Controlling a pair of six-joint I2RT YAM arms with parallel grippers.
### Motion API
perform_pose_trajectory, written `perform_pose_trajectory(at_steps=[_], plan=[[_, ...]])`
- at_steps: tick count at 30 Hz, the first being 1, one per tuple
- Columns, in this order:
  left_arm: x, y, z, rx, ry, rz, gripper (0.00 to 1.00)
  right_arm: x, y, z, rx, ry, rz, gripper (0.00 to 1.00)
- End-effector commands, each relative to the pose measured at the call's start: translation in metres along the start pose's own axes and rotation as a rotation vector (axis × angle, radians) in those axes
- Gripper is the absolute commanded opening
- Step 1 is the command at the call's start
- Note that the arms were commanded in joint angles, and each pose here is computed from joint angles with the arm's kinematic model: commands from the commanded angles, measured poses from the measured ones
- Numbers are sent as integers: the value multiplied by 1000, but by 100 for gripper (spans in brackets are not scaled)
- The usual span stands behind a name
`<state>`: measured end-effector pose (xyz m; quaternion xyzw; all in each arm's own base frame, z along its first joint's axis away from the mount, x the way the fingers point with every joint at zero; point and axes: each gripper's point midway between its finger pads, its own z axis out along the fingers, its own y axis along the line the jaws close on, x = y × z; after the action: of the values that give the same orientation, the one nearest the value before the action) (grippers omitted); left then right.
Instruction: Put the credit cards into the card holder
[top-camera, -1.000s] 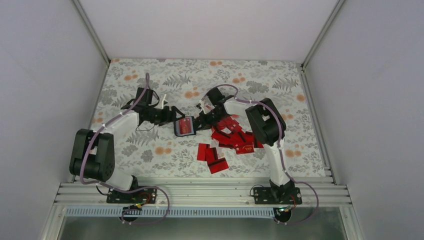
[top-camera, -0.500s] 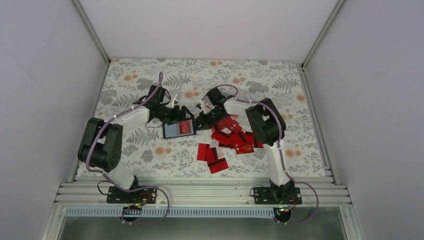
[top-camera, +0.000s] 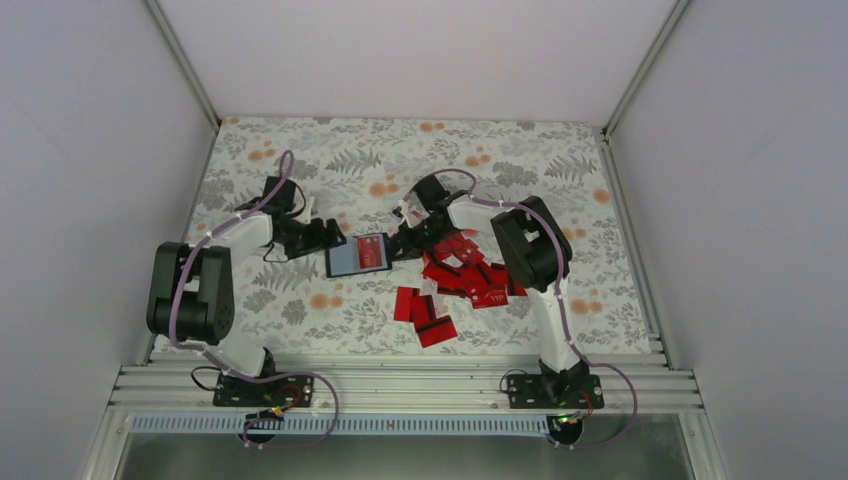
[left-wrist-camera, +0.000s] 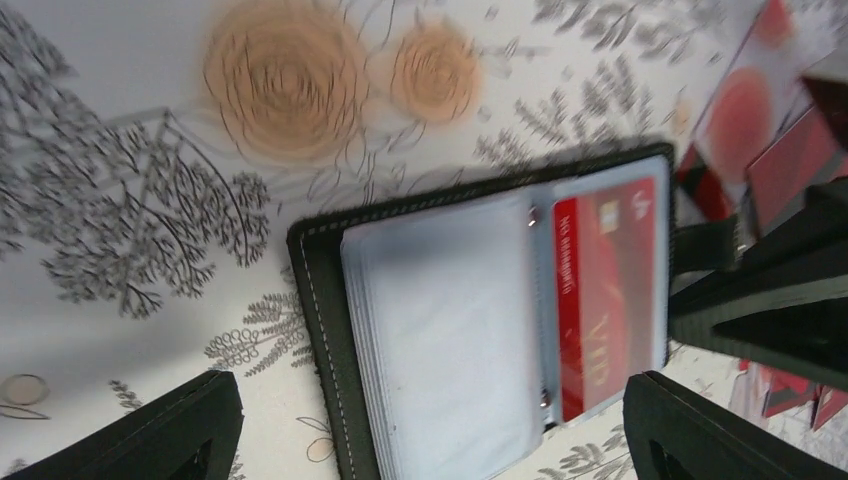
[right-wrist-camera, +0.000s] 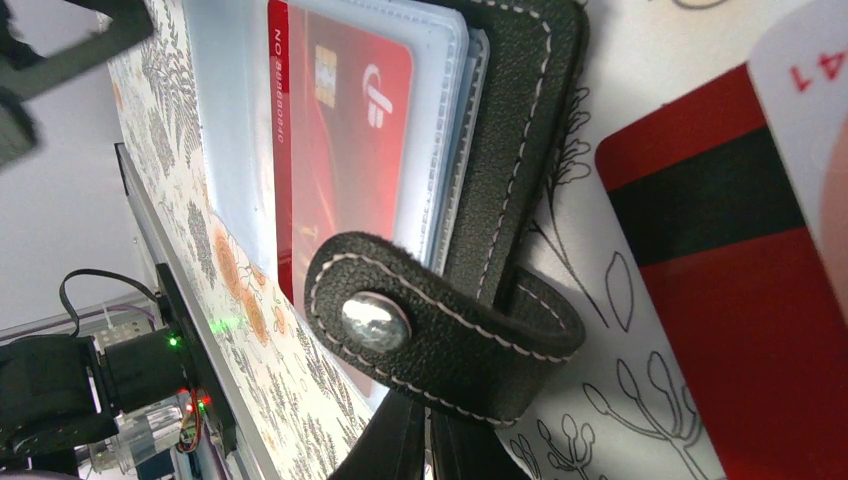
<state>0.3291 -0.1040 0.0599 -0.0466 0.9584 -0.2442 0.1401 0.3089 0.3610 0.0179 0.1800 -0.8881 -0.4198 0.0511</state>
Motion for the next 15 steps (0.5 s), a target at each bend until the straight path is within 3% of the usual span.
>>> perform_pose_trajectory(at_steps=[1,15], plan=[[7,3,13,63,32,16,95,5,-29,14,102,10,11,4],[10,-27,24,309,83,7,93,7,-33,16,111,28,-4,4]])
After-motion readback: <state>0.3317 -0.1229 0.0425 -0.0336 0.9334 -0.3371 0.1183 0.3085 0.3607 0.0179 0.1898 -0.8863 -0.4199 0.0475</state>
